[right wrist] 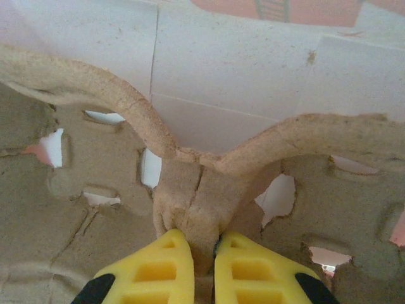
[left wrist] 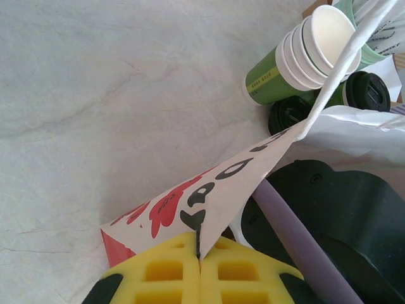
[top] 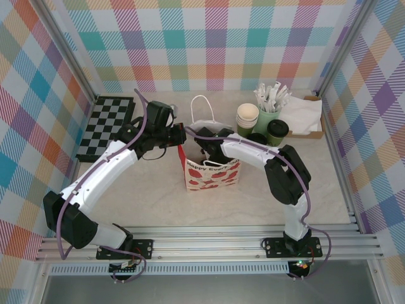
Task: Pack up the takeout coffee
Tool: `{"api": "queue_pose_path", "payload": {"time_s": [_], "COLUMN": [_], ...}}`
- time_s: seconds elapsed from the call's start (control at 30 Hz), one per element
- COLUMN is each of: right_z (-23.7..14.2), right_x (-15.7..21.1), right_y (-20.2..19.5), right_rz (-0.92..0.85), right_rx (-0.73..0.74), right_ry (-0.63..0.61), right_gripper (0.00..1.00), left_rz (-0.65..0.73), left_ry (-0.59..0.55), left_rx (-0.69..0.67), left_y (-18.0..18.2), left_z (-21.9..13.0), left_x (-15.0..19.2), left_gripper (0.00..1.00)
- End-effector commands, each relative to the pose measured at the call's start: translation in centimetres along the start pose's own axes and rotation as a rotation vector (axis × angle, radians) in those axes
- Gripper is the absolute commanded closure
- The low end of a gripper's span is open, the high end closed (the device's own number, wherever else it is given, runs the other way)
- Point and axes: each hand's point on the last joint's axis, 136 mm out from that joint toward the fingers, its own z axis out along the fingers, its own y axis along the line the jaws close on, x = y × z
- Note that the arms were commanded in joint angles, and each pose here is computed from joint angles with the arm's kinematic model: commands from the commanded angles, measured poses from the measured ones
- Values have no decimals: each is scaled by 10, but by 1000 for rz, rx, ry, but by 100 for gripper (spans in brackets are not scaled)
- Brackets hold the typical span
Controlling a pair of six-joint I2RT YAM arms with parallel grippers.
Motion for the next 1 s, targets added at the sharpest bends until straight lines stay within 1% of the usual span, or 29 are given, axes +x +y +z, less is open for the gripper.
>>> {"api": "queue_pose_path", "payload": {"time_s": [0.0, 0.2, 0.33, 0.5, 0.7, 0.97], "right_z": [-1, -7, -10, 11, 33, 34], "right_x": [21, 34, 41, 41, 22, -10], "right_y": [7, 5, 8, 5, -3, -8], "right_rz": [4, 18, 24, 38, 41, 44], "right_rx": [2, 17, -10, 3, 65, 107], "right_ry": [117, 180, 211, 222, 143, -16], "right_gripper": [94, 91, 84, 83, 83, 81], "left_rz": [8, 7, 15, 21, 26, 37], "left_ry": [-20, -25, -27, -25, -21, -20], "left_rx": [23, 4, 16, 37, 65, 91], "left_y": [-4, -1, -2, -6, -9, -12], "left_z": [-5, -6, -5, -2, -2, -2], "left_x": [-3, -3, -3, -2, 1, 4], "left_gripper": [100, 100, 100, 100, 100, 100]}}
